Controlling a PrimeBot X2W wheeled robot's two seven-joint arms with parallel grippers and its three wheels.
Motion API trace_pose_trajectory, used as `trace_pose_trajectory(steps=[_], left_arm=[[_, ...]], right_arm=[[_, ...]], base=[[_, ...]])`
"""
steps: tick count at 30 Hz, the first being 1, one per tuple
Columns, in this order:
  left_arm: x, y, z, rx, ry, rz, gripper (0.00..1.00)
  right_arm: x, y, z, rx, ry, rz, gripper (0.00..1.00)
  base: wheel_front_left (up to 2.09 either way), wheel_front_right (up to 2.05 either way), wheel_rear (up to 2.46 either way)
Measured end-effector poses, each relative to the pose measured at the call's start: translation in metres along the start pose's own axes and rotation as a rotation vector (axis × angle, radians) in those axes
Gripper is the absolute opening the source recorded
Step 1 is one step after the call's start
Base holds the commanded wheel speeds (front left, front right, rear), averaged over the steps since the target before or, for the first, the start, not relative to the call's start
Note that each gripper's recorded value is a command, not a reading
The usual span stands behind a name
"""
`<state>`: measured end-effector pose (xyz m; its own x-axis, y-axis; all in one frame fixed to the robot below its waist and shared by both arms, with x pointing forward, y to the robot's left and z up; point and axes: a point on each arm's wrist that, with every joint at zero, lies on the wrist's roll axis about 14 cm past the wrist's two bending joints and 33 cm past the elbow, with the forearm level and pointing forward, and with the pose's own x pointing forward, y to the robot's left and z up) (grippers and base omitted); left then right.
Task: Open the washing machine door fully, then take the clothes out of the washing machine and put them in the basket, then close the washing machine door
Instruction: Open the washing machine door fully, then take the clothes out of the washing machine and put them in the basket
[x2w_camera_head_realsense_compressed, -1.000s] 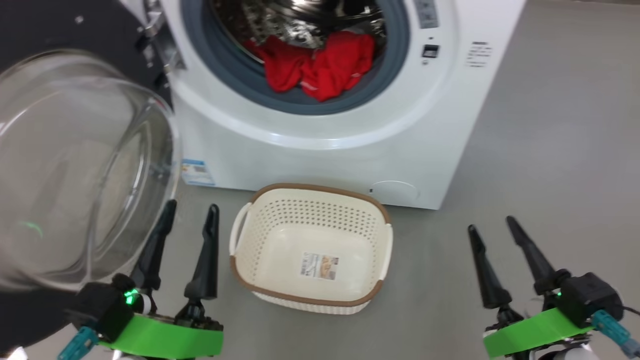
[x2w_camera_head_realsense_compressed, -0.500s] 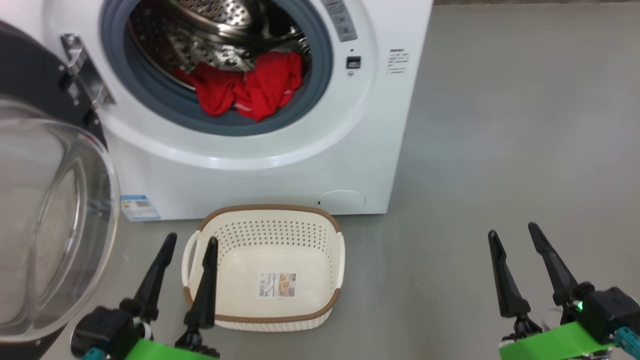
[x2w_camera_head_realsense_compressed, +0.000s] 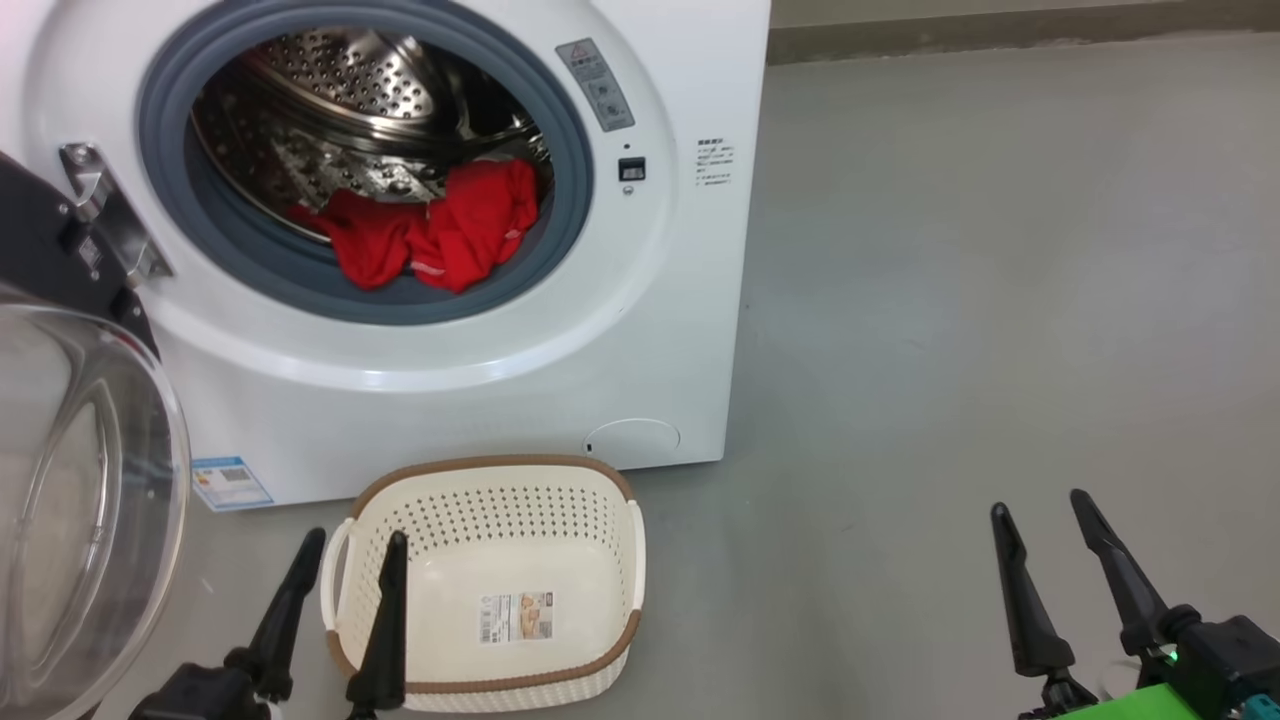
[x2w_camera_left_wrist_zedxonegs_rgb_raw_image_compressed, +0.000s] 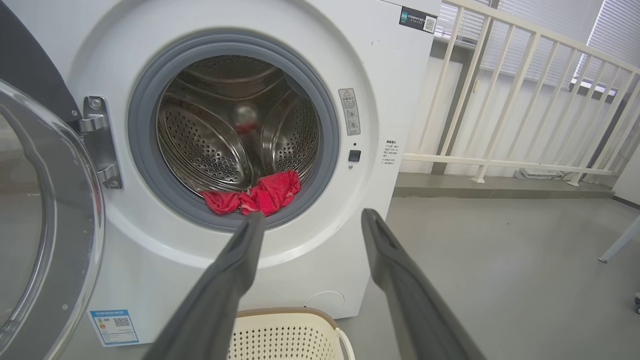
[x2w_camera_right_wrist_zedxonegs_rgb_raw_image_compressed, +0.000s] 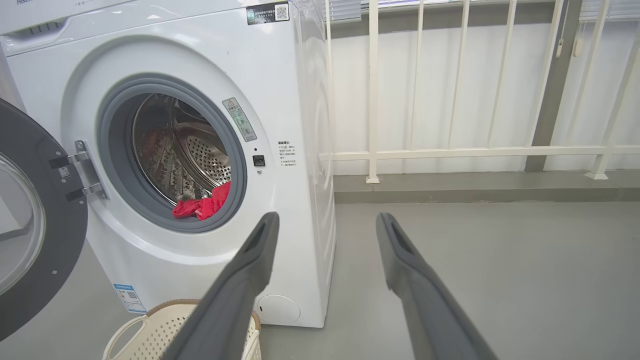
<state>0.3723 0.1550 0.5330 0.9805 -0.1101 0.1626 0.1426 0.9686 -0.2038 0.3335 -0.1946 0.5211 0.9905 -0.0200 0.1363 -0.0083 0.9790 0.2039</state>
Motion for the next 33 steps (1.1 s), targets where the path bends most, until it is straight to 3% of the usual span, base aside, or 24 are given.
trace_pose_trajectory(steps=[20,33], left_arm=[[-0.006,0.004,-0.006,0.022,0.018,0.03,1.0],[-0.006,0.01,-0.007,0.047,0.024,0.048,1.0]], right_arm=[[-0.006,-0.005,0.008,-0.013,-0.024,-0.014,1.0],[-0.002,0.001,0.002,-0.009,-0.004,0.003,1.0]], base=[[0.03,-0.03,0.0],[1.09,-1.09,0.0]])
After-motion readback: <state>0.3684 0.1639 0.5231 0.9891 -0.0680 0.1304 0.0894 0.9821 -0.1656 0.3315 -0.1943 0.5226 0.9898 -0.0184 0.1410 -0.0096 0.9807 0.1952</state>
